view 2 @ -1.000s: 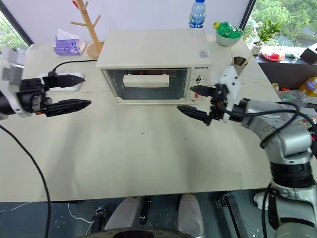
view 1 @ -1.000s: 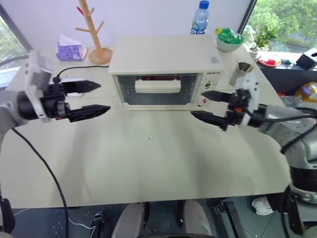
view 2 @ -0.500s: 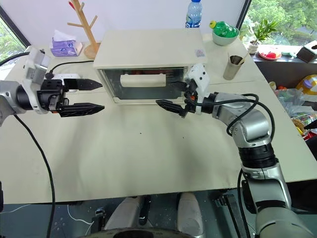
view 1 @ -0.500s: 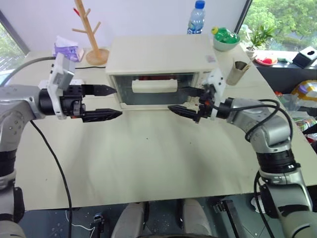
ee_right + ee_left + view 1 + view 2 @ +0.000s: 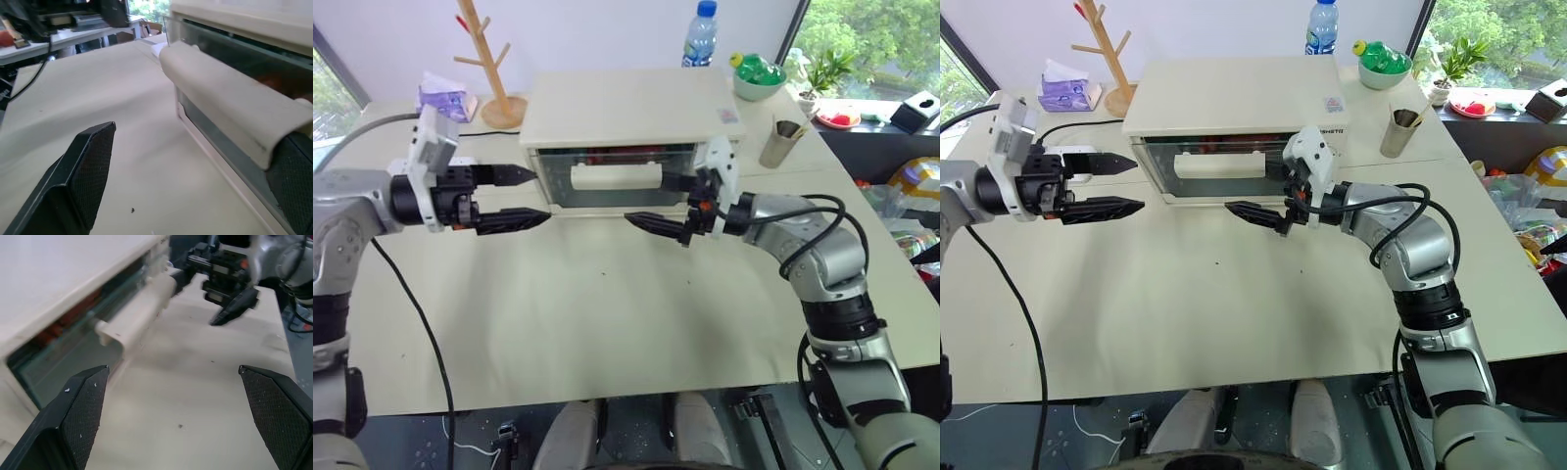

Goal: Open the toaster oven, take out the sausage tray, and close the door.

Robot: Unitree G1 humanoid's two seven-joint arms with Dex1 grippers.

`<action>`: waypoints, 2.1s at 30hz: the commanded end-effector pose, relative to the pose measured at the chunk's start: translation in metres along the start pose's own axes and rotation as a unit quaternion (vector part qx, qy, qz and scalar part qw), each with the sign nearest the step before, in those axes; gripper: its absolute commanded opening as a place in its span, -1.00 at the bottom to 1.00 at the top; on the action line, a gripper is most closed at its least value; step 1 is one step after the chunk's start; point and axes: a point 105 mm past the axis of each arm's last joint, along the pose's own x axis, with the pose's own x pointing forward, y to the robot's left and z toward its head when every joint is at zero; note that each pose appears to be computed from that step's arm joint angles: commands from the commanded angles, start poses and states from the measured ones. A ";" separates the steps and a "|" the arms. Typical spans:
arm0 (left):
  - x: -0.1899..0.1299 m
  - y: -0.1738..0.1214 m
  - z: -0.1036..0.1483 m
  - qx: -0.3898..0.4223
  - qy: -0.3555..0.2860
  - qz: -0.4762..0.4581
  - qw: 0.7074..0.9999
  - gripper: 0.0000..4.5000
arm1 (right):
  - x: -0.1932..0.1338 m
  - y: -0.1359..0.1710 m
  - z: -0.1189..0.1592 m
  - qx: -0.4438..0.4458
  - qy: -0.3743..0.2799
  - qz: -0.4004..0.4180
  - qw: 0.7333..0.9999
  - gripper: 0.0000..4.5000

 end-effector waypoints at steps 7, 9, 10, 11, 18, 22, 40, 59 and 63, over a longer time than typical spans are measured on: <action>0.014 0.012 0.027 0.020 -0.044 -0.007 0.999 1.00 | -0.001 0.040 0.005 -0.002 -0.021 0.056 0.998 1.00; 0.019 0.016 0.027 0.021 -0.044 -0.008 0.999 1.00 | -0.003 0.046 0.000 0.005 -0.016 0.060 0.998 1.00; 0.022 0.017 0.026 0.022 -0.043 -0.009 0.999 1.00 | -0.004 0.048 -0.002 0.008 -0.013 0.062 0.998 1.00; 0.025 0.018 0.026 0.023 -0.042 -0.011 0.999 1.00 | -0.005 0.051 -0.005 0.012 -0.010 0.063 0.998 1.00; 0.046 0.034 0.012 0.062 -0.014 0.007 0.998 1.00 | -0.010 0.058 -0.016 0.040 -0.004 0.054 0.998 1.00; 0.053 0.035 0.004 0.057 -0.013 -0.008 0.998 0.76 | -0.011 0.057 -0.019 0.046 -0.003 0.042 0.998 1.00; 0.059 0.041 -0.020 0.059 0.019 -0.007 0.998 -0.98 | -0.013 0.048 -0.019 0.029 0.002 0.020 0.999 1.00; 0.065 0.046 -0.035 0.044 0.024 -0.011 0.999 -0.98 | -0.046 0.029 -0.047 0.022 0.108 -0.047 0.993 1.00; 0.066 0.044 -0.037 0.039 0.024 -0.015 0.999 -0.98 | -0.068 0.040 -0.045 0.031 0.122 -0.028 0.992 1.00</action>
